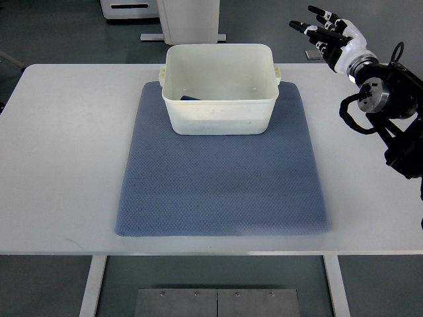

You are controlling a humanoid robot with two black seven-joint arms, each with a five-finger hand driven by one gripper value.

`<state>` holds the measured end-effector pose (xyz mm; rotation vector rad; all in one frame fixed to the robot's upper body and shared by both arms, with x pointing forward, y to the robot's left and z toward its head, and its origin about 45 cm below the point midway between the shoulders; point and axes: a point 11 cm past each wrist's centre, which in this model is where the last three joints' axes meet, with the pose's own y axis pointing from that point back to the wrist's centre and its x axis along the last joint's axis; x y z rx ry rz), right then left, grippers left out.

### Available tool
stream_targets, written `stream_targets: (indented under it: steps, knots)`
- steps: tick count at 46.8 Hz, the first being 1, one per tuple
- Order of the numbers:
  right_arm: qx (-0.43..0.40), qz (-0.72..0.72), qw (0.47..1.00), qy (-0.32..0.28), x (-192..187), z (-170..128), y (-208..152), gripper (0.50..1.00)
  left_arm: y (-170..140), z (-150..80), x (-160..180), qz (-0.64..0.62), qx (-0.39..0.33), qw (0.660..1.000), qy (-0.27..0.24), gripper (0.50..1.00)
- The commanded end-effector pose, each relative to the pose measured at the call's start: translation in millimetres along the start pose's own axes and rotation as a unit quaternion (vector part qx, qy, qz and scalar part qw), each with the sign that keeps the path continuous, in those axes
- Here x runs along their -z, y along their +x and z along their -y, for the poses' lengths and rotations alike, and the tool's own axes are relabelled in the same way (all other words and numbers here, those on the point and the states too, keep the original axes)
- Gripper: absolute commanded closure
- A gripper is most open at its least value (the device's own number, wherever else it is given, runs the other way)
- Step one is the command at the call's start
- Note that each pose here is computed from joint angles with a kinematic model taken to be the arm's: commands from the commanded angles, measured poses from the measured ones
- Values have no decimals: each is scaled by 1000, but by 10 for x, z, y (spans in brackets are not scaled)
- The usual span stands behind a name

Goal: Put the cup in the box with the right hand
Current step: 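Open the right hand, release the mug, and withdraw the hand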

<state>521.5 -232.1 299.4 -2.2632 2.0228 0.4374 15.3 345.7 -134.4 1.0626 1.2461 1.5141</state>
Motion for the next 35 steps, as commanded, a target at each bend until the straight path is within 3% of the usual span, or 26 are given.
stream_targets:
  steps: [1,18,35]
  knots:
    - [-9,4,1000,2,-35,-19,93,500,0,0,-2,-1,0,1000,0,500]
    - [-38,19,999,-31,-462,-142,375,500,0,0,1,0,0,1000,0,500]
    - [-43,19,998,-47,-638,-197,435,500,0,0,-1,0,0,1000,0,500]
